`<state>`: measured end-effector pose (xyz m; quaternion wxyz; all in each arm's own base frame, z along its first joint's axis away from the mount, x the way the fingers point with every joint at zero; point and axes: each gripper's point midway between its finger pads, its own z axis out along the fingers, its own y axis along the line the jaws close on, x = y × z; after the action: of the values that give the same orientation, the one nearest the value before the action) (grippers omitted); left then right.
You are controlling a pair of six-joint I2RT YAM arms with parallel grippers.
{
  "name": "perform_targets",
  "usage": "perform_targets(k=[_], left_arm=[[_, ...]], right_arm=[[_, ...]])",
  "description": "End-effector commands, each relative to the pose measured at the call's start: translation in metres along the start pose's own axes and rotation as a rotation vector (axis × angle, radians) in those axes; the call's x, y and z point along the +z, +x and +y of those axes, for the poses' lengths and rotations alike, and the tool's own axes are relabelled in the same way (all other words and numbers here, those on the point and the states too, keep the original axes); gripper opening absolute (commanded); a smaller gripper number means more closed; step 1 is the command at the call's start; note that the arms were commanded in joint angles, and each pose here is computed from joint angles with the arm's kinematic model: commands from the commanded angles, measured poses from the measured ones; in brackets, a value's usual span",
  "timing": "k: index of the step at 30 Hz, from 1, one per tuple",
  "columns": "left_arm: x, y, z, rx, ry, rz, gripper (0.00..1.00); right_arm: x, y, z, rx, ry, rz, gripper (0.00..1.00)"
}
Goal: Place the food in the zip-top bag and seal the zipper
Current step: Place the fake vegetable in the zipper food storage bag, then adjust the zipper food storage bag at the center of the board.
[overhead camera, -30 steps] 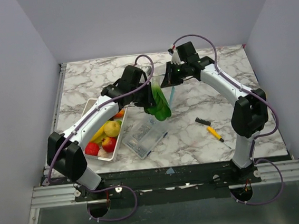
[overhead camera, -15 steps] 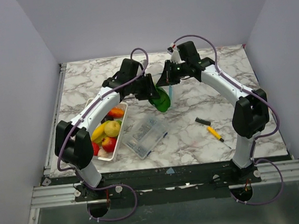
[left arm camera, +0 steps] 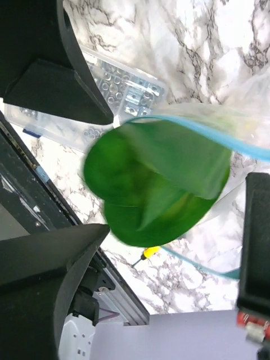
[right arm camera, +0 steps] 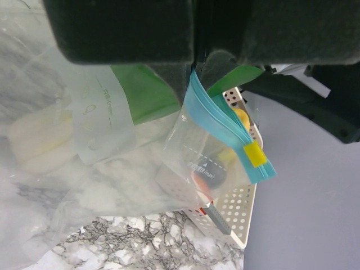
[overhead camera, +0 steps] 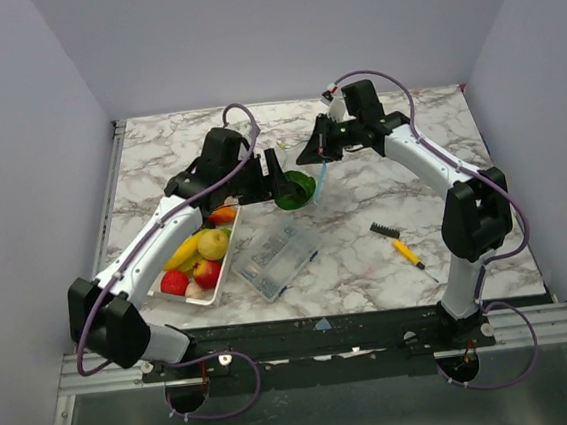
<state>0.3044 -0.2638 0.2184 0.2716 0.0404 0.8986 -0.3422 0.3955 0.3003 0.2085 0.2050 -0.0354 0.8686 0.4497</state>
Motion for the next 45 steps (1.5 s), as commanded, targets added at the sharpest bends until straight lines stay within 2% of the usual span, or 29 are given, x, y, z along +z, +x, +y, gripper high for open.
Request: perform_targets(k=[1,4,10,11,13,15,16,18,21,27,31,33,40,43,45], left_arm=[[-0.029,-0.002,0.001,0.006,0.024,-0.096,0.67],[-0.037,-0.007,-0.002,0.003,0.056,-0.15,0.52],[-0.025,-0.013,0.029,-0.056,-0.062,-0.184,0.18],[-0.022,-0.014,0.035,-0.07,-0.084,-0.183,0.17],[-0.017,-0.02,0.037,-0.079,-0.069,-0.185,0.18],[-0.011,-0.025,0.034,-0.073,-0.044,-0.184,0.27],[-0.007,-0.028,0.033,-0.066,-0.039,-0.177,0.27],[0.003,-0.03,0.035,-0.07,-0.048,-0.149,0.27],[0.02,-0.025,0.041,-0.092,-0.052,-0.104,0.2],[0.037,-0.017,0.038,-0.103,-0.005,-0.066,0.18],[0.04,-0.011,0.012,-0.053,0.093,-0.04,0.26],[0.04,-0.009,0.002,-0.03,0.148,-0.052,0.34],[0.035,-0.006,-0.002,-0.031,0.178,-0.103,0.5],[0.034,-0.01,-0.006,-0.025,0.182,-0.113,0.51],[0.038,-0.011,-0.002,-0.029,0.151,-0.104,0.48]], right_arm=[[-0.003,0.002,0.005,-0.009,-0.053,0.008,0.01],[-0.003,0.005,0.005,-0.009,-0.059,0.016,0.01],[-0.006,0.005,0.008,-0.021,-0.067,0.009,0.01],[-0.007,0.005,0.009,-0.023,-0.067,0.006,0.0],[-0.009,0.005,0.011,-0.028,-0.071,0.006,0.0],[-0.01,0.006,0.012,-0.031,-0.072,0.005,0.01],[-0.01,0.006,0.011,-0.031,-0.072,0.005,0.01],[-0.011,0.006,0.013,-0.031,-0.075,0.005,0.0],[-0.012,0.004,0.016,-0.036,-0.081,-0.001,0.01],[-0.012,0.004,0.016,-0.034,-0.086,-0.004,0.01],[-0.009,0.005,0.016,-0.023,-0.096,0.002,0.0],[-0.009,0.004,0.016,-0.021,-0.102,0.0,0.01],[-0.008,0.002,0.017,-0.02,-0.104,-0.007,0.01],[-0.008,0.002,0.018,-0.015,-0.112,-0.008,0.01],[-0.008,0.003,0.019,-0.012,-0.121,-0.006,0.01]])
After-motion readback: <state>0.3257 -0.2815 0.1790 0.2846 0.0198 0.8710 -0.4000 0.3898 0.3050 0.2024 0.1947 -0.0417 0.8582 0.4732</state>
